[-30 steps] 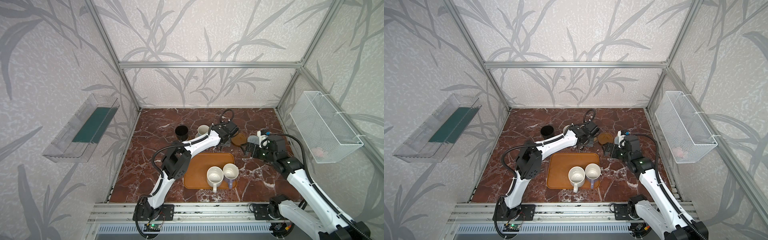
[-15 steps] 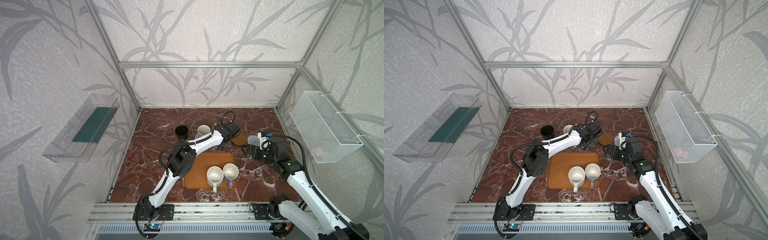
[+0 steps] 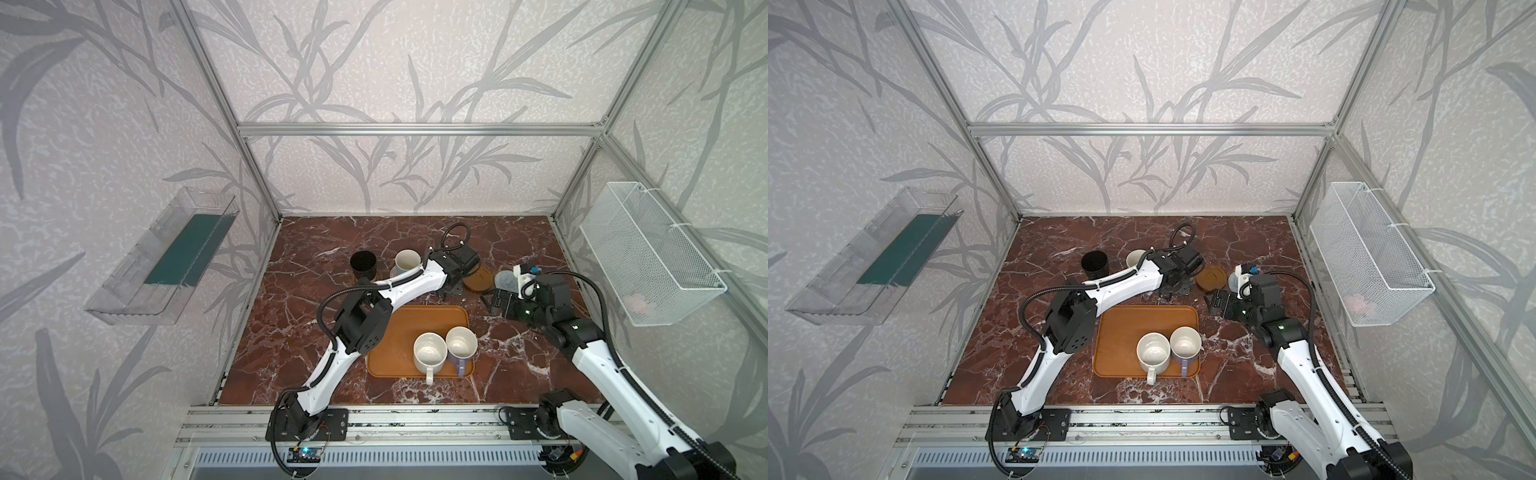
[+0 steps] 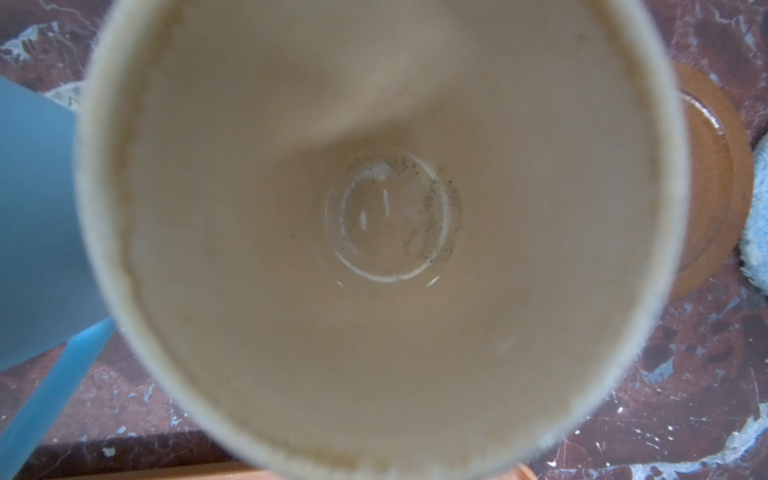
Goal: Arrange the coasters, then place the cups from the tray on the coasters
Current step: 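Lower the beige mug onto the cork flower coaster and open left gripper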
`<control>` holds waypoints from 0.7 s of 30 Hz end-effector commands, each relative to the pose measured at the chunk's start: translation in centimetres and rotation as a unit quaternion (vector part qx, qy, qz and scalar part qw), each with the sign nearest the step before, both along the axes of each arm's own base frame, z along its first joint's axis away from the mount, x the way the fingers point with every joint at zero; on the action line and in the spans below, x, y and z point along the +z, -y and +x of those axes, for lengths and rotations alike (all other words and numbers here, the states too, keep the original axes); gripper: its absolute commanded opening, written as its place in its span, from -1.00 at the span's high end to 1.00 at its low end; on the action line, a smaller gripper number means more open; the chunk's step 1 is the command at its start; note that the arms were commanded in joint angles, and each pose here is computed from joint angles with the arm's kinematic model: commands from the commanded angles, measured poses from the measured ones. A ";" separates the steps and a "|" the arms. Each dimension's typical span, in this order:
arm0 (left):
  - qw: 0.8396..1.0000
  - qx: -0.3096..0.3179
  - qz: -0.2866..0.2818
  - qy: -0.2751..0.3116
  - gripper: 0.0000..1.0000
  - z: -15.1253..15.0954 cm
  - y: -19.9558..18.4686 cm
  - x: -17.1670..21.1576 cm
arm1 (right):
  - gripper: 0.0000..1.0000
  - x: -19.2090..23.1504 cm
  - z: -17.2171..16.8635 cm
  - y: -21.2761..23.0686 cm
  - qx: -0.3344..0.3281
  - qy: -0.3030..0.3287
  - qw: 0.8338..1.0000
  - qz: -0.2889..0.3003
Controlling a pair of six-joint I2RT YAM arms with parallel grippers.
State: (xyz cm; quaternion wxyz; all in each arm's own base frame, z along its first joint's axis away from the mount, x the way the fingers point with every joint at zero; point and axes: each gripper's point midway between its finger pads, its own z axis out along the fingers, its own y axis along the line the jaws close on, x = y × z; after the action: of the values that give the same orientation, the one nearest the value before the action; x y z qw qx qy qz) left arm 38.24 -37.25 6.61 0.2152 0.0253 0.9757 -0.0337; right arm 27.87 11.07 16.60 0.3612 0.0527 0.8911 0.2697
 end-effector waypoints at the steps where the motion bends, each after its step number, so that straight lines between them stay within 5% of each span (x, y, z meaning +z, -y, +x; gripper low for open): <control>1: 0.999 0.017 -0.017 0.032 0.62 1.3 0.2 1.7 | -0.98 -0.1 0.2 -0.2 0.002 0.002 1.000 0.009; 7: 0.999 0.009 -0.022 0.024 0.24 1.0 0.5 1.4 | -0.98 -0.1 0.0 -0.1 0.002 0.002 1.000 0.009; 21: 0.996 0.007 -0.085 0.036 0.00 -0.2 0.7 4.9 | -0.98 0.0 -0.8 -0.7 0.025 -0.010 1.000 0.014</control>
State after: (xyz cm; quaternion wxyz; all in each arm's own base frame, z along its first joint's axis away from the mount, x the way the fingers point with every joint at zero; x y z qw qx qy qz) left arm 38.04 -37.61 7.93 0.2290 0.0174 0.9708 -0.0693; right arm 27.52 11.66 16.43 0.3484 0.0473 0.8916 0.2853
